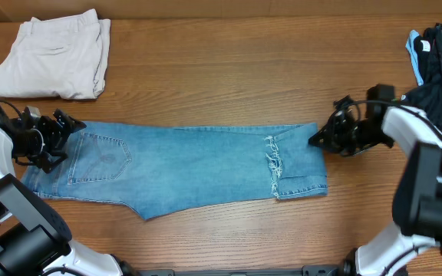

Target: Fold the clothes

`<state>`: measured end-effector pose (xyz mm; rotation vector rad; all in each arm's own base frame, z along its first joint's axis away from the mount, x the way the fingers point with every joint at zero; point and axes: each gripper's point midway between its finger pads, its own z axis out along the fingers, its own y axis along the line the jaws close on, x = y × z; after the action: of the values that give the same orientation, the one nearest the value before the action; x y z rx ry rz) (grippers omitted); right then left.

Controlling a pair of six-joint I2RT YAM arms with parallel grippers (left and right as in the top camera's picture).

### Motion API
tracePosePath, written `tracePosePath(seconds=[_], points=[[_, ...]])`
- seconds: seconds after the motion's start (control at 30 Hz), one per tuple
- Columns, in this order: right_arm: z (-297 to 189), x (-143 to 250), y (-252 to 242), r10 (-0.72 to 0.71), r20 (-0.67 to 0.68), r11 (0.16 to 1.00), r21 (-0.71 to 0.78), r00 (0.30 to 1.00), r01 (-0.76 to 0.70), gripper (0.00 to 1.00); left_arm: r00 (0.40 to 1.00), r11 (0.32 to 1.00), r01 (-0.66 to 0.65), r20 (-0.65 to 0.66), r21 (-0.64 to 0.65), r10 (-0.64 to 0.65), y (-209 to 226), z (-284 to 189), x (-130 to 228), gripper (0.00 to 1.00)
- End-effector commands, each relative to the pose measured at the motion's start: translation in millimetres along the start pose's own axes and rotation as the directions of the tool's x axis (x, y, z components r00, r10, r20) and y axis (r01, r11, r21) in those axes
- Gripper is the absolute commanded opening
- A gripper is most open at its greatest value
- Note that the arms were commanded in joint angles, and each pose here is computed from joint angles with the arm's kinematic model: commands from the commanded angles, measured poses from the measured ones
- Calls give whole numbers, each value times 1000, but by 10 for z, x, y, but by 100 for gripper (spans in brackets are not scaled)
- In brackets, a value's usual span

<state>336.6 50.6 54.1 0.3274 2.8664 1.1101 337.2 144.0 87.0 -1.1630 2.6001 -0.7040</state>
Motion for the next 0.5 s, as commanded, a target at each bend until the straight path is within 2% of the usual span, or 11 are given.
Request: tracePosePath(seconds=[0.0, 0.1, 0.2, 0.33, 0.47], points=[[-573, -58, 443, -112, 128, 994, 32, 985, 109, 4, 1000, 1000, 1, 4, -2, -1, 6, -23, 11, 100], [-694, 164, 411, -88, 103, 991, 106, 991, 77, 4, 1000, 1000, 1, 4, -1, -1, 5, -23, 12, 100], [-644, 327, 339, -45, 55, 992, 116, 998, 38, 5, 1000, 1000, 0, 4, -1, 0, 5, -23, 11, 100], [-385, 579, 98, 18, -9, 993, 117, 1000, -17, 5, 1000, 1000, 3, -1, -2, -3, 8, -23, 22, 100], [-116, 738, -148, 85, -12, 990, 118, 996, -83, 5, 1000, 1000, 4, -3, -3, -4, 9, -23, 28, 100]])
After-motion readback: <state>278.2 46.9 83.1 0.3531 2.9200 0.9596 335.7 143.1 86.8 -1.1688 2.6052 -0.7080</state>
